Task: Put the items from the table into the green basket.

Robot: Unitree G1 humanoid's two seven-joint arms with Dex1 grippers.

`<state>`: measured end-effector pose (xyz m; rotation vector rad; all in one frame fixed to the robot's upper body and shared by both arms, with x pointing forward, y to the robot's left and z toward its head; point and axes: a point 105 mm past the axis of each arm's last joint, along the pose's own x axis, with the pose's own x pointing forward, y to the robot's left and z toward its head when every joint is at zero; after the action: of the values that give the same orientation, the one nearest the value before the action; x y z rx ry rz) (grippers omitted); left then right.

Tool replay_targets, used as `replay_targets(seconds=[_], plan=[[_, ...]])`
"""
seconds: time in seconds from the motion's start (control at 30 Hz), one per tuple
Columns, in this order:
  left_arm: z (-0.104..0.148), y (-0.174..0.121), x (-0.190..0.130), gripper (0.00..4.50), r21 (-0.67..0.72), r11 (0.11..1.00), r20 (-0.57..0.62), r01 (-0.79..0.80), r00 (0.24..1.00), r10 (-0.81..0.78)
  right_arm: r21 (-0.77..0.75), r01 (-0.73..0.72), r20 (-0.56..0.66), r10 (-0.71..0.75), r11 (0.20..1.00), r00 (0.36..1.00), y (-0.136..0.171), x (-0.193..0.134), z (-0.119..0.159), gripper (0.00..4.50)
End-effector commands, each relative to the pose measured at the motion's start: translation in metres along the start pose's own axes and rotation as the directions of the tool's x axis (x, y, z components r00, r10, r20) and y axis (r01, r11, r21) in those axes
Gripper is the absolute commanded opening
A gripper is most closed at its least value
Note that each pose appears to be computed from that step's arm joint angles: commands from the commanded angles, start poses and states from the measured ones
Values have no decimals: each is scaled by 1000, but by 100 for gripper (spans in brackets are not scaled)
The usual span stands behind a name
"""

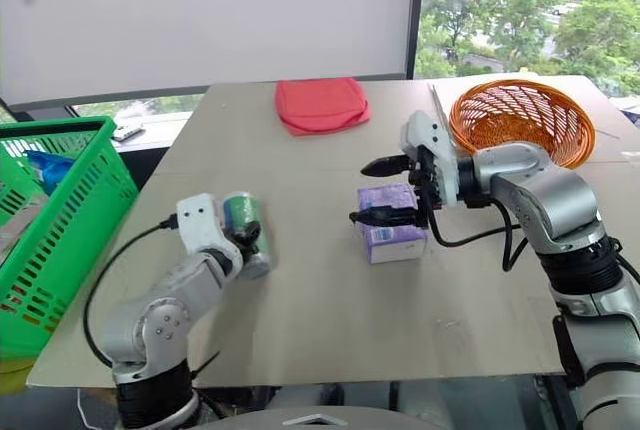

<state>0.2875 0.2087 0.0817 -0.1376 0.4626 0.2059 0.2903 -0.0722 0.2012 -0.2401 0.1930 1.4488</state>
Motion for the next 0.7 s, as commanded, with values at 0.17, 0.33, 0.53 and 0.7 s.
replay_targets(seconds=[0.17, 0.33, 0.53, 0.7], plan=[[123, 40, -39, 199, 288, 932, 408, -219, 909, 87, -7, -76, 227, 76, 997, 971, 2, 10, 54, 450], [185, 90, -68, 199, 425, 824, 494, -376, 859, 137, -23, -107, 356, 109, 994, 928, 1, 23, 77, 450], [183, 199, -89, 199, 530, 689, 348, -494, 868, 355, -128, -91, 477, 142, 987, 867, 4, 37, 103, 450], [183, 259, -104, 199, 508, 646, 333, -569, 822, 462, -151, -72, 499, 139, 986, 855, 2, 38, 109, 450]])
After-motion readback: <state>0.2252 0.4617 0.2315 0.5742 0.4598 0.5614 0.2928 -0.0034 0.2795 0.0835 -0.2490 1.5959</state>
